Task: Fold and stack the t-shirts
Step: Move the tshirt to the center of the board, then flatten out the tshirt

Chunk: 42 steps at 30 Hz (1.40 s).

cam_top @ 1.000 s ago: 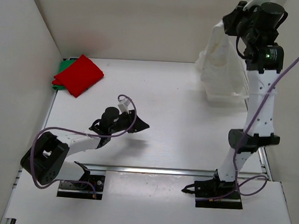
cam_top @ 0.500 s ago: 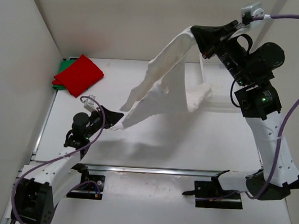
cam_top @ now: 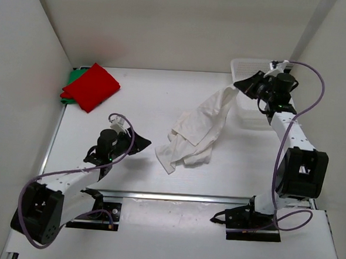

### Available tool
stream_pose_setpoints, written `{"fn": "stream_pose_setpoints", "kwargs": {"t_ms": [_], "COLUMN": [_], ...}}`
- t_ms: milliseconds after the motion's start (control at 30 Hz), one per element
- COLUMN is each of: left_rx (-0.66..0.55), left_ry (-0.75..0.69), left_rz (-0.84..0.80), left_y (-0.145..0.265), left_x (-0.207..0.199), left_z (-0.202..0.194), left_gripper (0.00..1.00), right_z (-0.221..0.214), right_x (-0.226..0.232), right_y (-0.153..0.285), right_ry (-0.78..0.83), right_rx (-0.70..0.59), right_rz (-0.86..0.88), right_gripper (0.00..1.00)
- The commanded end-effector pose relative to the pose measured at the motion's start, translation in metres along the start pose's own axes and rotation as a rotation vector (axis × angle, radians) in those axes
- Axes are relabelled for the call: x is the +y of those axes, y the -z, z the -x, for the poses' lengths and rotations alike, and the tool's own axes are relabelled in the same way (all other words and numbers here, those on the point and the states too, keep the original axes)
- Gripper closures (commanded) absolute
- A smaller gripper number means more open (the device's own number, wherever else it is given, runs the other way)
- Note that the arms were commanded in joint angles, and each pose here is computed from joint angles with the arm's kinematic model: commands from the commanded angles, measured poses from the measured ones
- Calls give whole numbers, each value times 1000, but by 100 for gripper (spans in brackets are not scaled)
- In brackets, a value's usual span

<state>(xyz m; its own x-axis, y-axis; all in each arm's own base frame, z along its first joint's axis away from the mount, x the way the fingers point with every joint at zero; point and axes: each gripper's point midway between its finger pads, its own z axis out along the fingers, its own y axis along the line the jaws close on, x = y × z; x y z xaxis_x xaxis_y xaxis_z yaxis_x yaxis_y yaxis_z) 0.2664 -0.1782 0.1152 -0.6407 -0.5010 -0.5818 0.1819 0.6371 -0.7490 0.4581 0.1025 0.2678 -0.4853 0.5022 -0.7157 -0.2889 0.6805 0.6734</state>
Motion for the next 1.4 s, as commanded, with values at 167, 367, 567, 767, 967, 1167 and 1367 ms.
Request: {"fn": "stream_pose_setpoints", "kwargs": {"t_ms": [167,367,567,767,967,1167,1367], "left_rx": [63,47,112,72,56,55,55], "left_ry": [-94,-97,-38,6,2,16,14], "left_rz": [19,41,26,42,28,43,52], "left_y": [-46,-74,-84,-64,-52,-47,-42], "left_x": [-19,-23,-16,0,-3,7,13], "left_z": [-8,10,-5,-4,-2,-4,-7], "left_gripper": [51,47,47,47,46,46,45], "right_z": [42,-44,-195,-313,-355,-374,-378], "right_x": [-27,18,65,73,62,64,65], "right_y": [-17,8,22,56,47,28,15], "right_ry": [122,128,114,192,277,321,314], "right_rx": [9,-39,171,329,416,463,487], "right_rz": [-239,-256,-76,-23,-26,-1,8], "right_gripper": [60,55,96,77,55,54,99]}}
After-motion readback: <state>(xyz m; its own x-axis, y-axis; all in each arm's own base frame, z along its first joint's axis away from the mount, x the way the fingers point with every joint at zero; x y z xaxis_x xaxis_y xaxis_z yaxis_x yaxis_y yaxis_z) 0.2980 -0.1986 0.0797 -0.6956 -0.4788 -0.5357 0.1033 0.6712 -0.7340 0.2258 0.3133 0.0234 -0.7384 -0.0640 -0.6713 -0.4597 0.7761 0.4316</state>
